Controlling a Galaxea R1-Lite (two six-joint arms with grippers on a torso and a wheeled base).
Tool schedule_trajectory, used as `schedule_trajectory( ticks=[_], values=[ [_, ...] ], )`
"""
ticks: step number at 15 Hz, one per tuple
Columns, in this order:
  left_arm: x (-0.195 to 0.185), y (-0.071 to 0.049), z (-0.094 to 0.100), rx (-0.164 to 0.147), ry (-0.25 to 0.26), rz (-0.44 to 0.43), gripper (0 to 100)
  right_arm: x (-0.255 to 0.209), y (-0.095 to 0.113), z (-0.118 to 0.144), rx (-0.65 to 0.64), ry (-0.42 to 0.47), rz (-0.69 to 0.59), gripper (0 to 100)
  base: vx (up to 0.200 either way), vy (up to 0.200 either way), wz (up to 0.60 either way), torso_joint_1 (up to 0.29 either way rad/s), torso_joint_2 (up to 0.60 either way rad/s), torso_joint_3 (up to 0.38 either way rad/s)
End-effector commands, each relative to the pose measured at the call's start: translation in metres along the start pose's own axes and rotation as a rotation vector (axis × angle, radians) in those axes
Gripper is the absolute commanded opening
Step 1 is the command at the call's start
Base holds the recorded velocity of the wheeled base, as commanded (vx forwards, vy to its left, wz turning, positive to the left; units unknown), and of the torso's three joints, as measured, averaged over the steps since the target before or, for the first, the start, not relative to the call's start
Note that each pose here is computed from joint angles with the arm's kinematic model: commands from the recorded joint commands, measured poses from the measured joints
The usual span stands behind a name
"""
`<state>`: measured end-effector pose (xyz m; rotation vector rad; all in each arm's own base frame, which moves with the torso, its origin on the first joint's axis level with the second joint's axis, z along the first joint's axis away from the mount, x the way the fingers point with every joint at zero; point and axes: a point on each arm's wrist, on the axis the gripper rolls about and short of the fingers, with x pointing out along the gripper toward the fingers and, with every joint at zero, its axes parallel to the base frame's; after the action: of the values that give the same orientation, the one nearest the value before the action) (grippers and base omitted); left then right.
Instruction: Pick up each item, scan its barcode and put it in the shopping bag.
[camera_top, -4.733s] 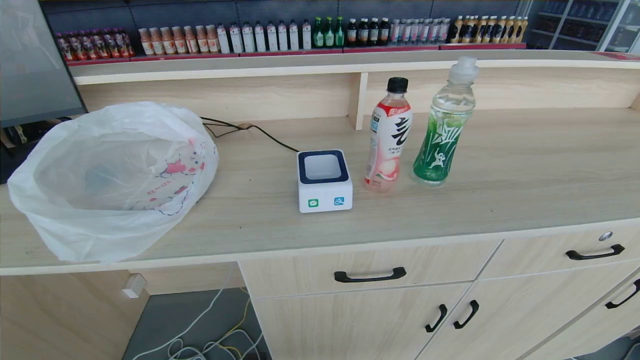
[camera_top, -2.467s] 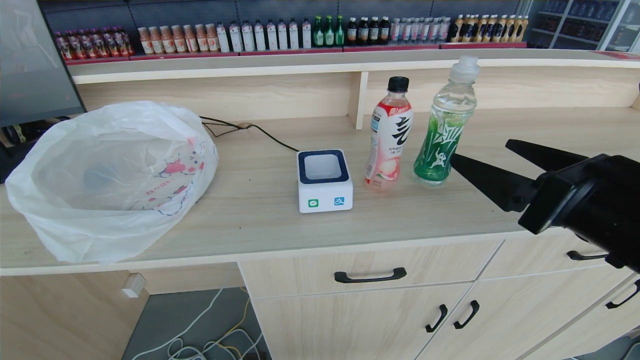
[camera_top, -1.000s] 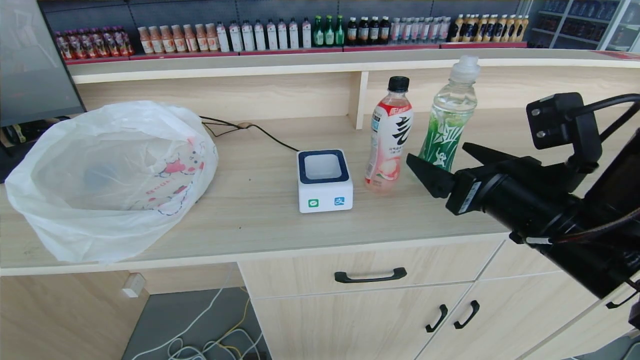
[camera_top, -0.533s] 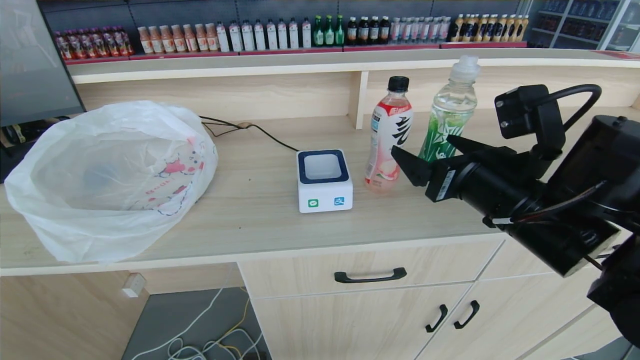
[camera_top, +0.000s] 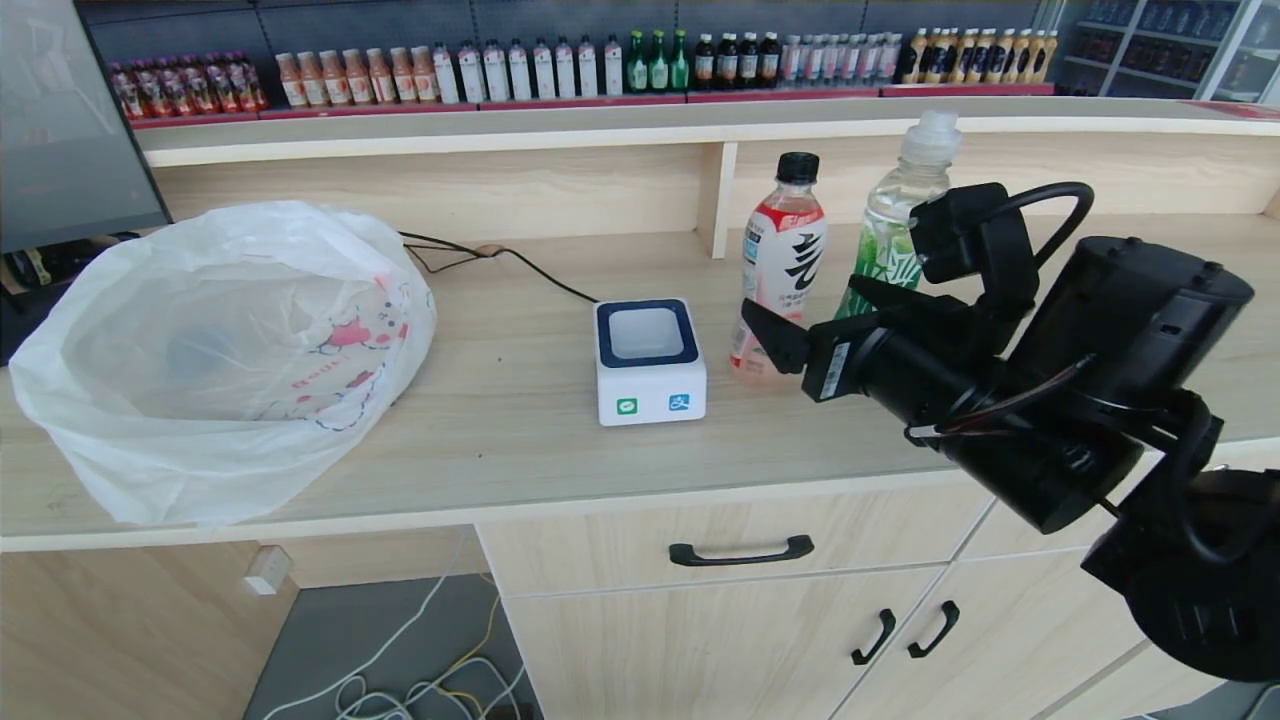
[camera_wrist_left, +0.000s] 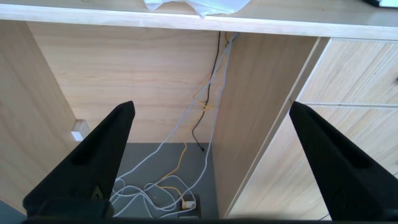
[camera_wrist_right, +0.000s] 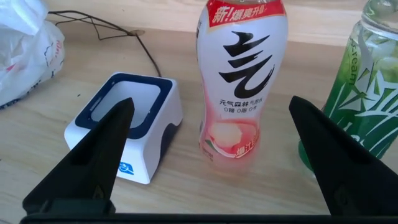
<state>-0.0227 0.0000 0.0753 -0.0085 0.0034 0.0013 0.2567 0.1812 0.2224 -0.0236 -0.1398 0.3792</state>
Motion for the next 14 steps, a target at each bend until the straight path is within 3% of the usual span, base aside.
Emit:
schedule_trajectory(
  ticks=[1,14],
  values=[
    [0.000,0.000,0.000,-0.001,0.000,0.000,100,0.009,0.003,-0.009,-0.005,0.022,0.002,100,0.000,0.000,0.00,0.000,0.00,0.000],
    [0.000,0.000,0.000,-0.001,0.000,0.000,100,0.052,-0.012,-0.023,-0.003,0.010,-0.087,100,0.000,0.000,0.00,0.000,0.00,0.000]
  ],
)
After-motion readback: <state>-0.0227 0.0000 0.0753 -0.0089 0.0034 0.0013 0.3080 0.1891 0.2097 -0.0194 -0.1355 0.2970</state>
